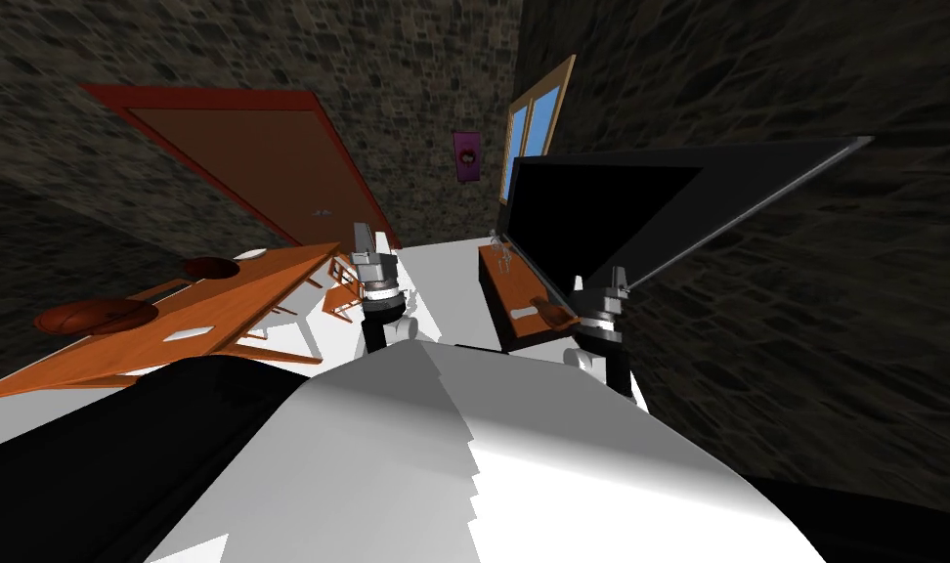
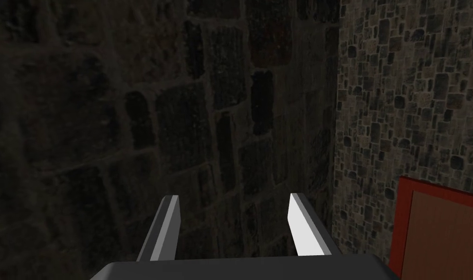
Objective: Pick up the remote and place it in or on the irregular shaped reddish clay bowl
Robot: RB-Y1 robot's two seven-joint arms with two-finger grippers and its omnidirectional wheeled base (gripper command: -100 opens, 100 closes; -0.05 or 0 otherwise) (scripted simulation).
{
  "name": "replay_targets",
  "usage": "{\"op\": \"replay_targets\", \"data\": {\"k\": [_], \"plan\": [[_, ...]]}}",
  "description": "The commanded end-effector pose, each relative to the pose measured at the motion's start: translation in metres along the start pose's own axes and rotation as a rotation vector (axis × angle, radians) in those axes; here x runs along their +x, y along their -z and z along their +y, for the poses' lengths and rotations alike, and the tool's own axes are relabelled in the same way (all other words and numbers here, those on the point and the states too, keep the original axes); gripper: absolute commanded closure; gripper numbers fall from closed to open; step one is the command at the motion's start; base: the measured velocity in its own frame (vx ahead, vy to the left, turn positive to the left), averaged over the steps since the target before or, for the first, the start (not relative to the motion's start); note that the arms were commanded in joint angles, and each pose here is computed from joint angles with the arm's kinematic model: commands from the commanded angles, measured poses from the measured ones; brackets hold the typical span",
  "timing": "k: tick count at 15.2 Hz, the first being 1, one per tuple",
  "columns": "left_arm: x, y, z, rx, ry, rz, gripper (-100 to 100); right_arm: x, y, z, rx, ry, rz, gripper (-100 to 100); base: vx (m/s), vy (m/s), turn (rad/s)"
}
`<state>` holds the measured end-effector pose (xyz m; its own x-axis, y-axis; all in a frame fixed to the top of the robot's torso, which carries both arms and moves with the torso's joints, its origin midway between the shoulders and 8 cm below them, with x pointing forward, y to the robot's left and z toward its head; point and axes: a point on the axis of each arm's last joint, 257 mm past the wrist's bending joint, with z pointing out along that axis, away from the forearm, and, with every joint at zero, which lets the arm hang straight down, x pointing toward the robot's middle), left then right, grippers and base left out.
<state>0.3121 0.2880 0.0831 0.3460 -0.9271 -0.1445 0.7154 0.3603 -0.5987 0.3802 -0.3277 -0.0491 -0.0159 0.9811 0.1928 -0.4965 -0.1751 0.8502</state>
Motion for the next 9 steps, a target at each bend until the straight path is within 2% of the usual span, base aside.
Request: {"op": "replay_targets", "data": {"k": [1,3,4,8,9], "plan": [[0.0,0.0,0.0,0.0,0.0,0.0,0,-0.022,0.008,-0.021,0.058,-0.042,-0.039,-100,0.037,0.094,-0.182],[0.0,0.0,0.0,0.0,0.0,0.0,0,-0.025,0.011,-0.027,0.07,-0.04,-0.045,-100,0.014,0.076,-0.03],[0.0,0.0,0.0,0.0,0.0,0.0,0,-0.045,0.017,-0.043,0.12,-0.076,-0.085,-100,0.019,0.054,-0.05],[0.0,0.0,0.0,0.0,0.0,0.0,0,-0.048,0.019,-0.047,0.129,-0.074,-0.09,-100,0.029,0.074,0.064],[0.0,0.0,0.0,0.0,0.0,0.0,0,-0.072,0.03,-0.066,0.187,-0.111,-0.142,-100,0.116,0.092,0.221]]}}
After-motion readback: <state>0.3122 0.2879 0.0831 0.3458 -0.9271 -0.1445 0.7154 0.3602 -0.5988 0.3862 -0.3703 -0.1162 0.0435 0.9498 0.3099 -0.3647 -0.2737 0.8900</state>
